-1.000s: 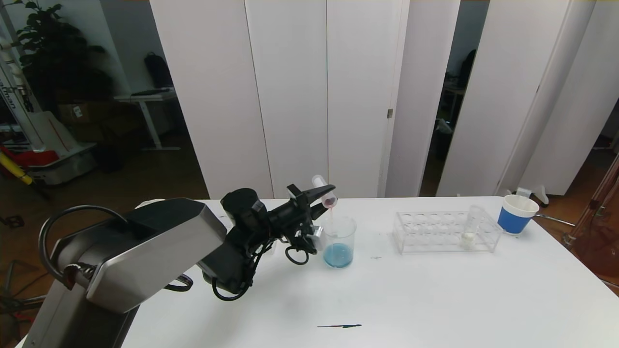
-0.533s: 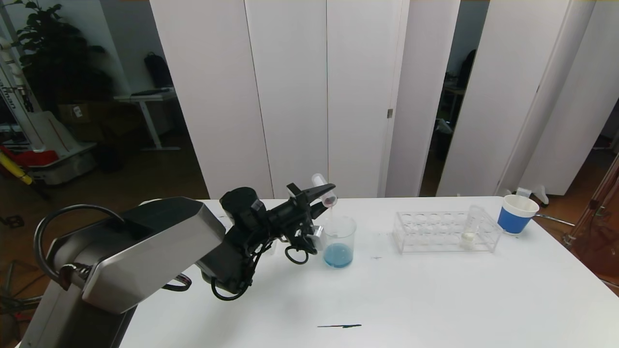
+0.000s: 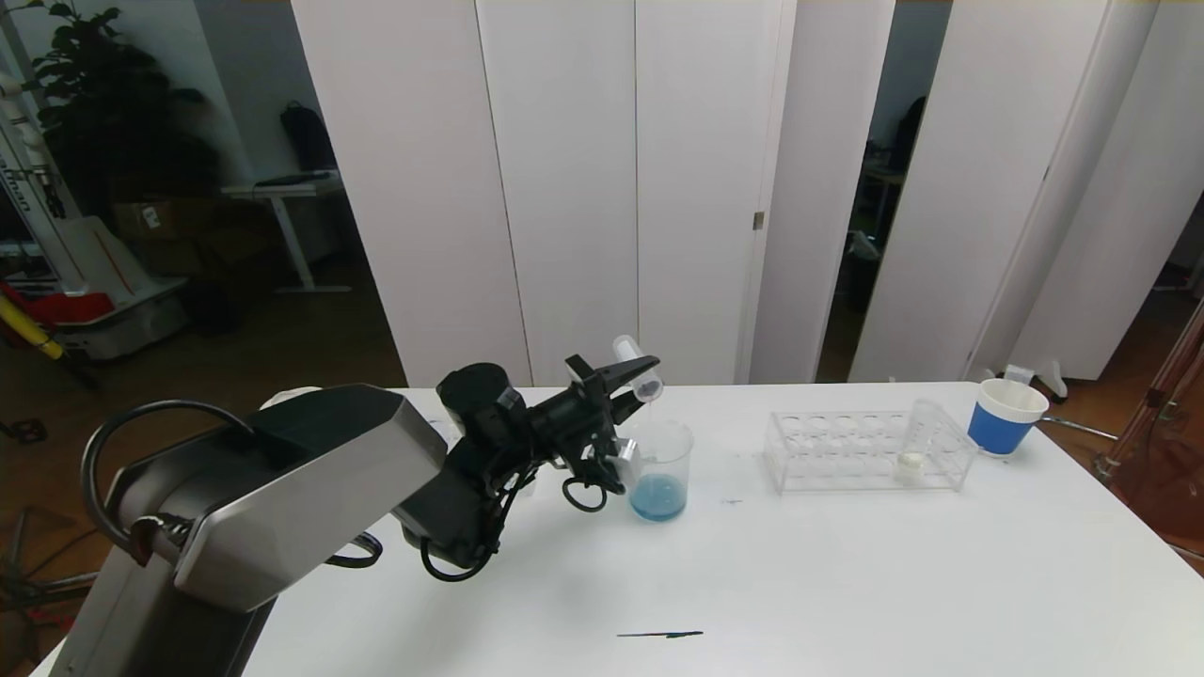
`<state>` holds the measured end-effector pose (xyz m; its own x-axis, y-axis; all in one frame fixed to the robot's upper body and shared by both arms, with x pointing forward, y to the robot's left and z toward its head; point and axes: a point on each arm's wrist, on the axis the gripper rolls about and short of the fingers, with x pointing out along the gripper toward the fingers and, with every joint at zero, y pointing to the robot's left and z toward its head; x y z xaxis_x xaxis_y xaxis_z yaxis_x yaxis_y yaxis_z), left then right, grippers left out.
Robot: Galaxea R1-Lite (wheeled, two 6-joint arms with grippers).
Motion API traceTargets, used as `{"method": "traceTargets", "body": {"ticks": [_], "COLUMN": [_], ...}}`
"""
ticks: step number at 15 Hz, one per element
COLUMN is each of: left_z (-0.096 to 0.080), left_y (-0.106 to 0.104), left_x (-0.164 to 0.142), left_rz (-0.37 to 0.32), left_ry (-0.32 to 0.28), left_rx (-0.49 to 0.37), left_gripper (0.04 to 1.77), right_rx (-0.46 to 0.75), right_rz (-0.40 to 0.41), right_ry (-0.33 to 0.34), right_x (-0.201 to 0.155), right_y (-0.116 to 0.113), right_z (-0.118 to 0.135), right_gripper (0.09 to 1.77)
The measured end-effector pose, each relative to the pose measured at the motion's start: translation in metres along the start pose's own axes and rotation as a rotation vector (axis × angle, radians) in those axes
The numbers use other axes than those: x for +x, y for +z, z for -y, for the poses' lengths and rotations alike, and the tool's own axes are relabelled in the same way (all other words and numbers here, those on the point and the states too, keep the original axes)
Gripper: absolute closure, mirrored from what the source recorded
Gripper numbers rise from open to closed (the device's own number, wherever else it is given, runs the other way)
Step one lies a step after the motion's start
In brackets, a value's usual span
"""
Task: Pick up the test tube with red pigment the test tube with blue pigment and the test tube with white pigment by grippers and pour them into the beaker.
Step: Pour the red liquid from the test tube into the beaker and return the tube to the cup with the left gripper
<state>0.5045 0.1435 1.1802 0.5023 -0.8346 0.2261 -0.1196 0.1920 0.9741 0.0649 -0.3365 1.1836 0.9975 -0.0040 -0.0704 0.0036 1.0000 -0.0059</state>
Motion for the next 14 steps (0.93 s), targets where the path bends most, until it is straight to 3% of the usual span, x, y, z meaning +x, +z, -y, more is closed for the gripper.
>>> {"method": "traceTargets", "body": {"ticks": [14], "left_z": [-0.0012], "left_y": [0.0044], "left_x": [0.0051], "left_rz": [0.003], "left_ry": [0.012], "left_rx": [0.025], "left_gripper": [1.24], "right_rx": [0.0], "right_rz": [0.0], "right_ry": [0.0], "right_x": [0.0], "right_y": [0.0001], "right_z": [0.0], "right_gripper": [0.11]}}
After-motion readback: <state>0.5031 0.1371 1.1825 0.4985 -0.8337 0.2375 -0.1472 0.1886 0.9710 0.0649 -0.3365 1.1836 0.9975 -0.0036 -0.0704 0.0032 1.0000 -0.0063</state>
